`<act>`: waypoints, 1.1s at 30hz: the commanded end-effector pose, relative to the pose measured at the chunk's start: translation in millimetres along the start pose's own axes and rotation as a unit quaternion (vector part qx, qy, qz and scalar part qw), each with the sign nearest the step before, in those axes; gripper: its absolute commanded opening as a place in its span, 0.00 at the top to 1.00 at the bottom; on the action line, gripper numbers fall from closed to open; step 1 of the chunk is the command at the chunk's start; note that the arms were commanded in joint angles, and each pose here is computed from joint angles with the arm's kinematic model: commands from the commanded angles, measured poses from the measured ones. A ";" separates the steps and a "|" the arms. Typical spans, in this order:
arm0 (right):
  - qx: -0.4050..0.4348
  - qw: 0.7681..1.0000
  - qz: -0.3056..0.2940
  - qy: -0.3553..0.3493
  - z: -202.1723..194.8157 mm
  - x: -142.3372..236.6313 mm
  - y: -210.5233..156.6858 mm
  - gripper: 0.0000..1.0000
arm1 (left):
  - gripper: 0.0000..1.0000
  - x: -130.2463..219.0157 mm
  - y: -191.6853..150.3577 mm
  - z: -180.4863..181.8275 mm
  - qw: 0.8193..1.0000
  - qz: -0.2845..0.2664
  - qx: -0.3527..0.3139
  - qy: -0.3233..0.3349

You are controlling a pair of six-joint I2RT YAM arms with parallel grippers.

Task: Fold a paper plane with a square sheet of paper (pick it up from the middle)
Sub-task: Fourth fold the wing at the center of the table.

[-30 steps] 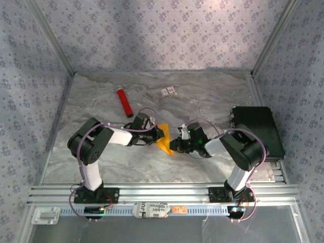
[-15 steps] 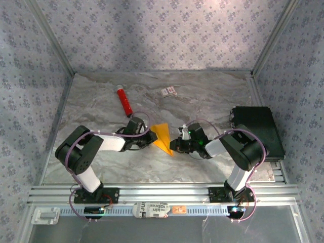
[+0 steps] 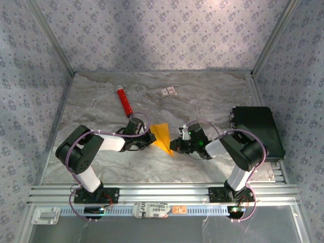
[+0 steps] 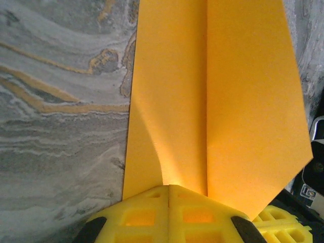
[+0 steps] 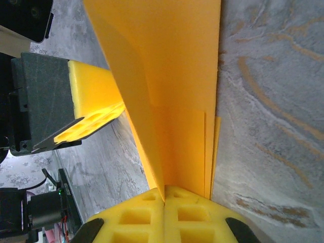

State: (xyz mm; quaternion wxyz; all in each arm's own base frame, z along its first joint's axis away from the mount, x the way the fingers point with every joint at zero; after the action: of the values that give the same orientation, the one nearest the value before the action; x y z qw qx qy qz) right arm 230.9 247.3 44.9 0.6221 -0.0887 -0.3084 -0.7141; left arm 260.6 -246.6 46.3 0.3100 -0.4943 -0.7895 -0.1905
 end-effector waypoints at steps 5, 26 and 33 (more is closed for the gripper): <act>-0.046 0.996 0.033 -0.070 -30.6 1.0 -28.6 0.96 | 0.96 4.6 -12.4 31.7 0.998 0.012 0.031 0.047; -0.045 0.996 0.049 -0.067 -30.4 -5.8 -33.2 0.96 | 0.88 26.5 -5.1 -17.8 0.998 -0.014 -0.048 -0.026; -0.049 0.995 0.050 -0.069 -32.9 -6.1 -34.4 0.96 | 0.89 20.9 -12.3 -57.2 0.990 0.039 -0.099 -0.097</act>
State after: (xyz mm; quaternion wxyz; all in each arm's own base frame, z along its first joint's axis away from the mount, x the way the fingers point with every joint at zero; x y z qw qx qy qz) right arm 230.1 249.3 44.9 0.6208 -0.0874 -0.3106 -0.7145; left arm 257.5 -252.5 86.5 0.2412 -0.5255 -0.7889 -0.2081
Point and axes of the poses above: each hand's point on the last joint's axis, 136 mm out from that joint toward the fingers, its own x axis back along the fingers, its own z axis along the line the jaws close on, y = z × x, the point moved 4 cm from there along x, back along the fingers, and after that the axes turned 6 degrees about x, right-handed, at the moved point
